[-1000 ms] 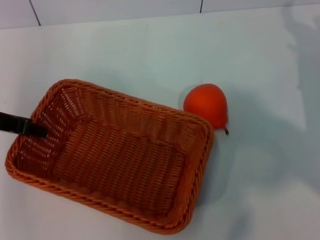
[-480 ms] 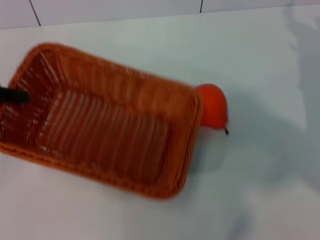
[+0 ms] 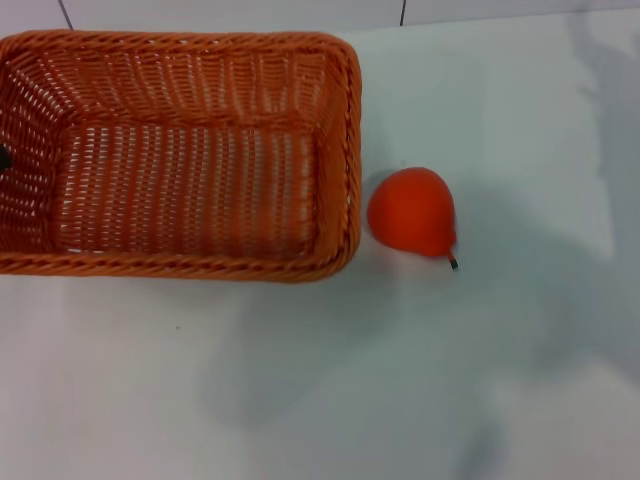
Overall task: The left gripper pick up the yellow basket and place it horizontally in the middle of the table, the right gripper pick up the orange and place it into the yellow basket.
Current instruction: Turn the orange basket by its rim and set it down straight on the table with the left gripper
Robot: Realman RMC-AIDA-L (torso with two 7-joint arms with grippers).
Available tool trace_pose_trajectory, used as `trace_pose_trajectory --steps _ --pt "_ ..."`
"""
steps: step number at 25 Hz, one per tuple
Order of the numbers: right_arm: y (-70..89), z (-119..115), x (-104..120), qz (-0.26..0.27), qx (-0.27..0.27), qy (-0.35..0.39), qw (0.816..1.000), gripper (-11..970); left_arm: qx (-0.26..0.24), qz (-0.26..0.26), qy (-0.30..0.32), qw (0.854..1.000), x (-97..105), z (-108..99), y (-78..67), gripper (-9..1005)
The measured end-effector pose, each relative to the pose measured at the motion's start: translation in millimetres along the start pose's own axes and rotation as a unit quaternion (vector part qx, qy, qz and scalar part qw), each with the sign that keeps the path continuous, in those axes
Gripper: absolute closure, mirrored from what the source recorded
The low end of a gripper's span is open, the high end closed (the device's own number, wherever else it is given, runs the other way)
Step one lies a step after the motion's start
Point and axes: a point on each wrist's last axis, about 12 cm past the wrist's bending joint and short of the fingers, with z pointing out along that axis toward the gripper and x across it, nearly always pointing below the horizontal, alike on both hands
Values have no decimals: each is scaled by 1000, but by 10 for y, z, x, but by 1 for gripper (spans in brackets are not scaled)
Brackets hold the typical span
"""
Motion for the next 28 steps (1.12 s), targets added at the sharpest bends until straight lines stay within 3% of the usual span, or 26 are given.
trace_pose_trajectory --steps 9,15,28 --pt "-10 28 37 -3 5 6 1000 15 15 -62 -37 997 308 175 192 843" --pt "-36 53 34 -4 10 4 1000 14 -3 -92 -52 994 463 187 366 842" --pt "-30 112 58 -11 1 2 1000 15 10 -109 -41 993 543 309 381 842"
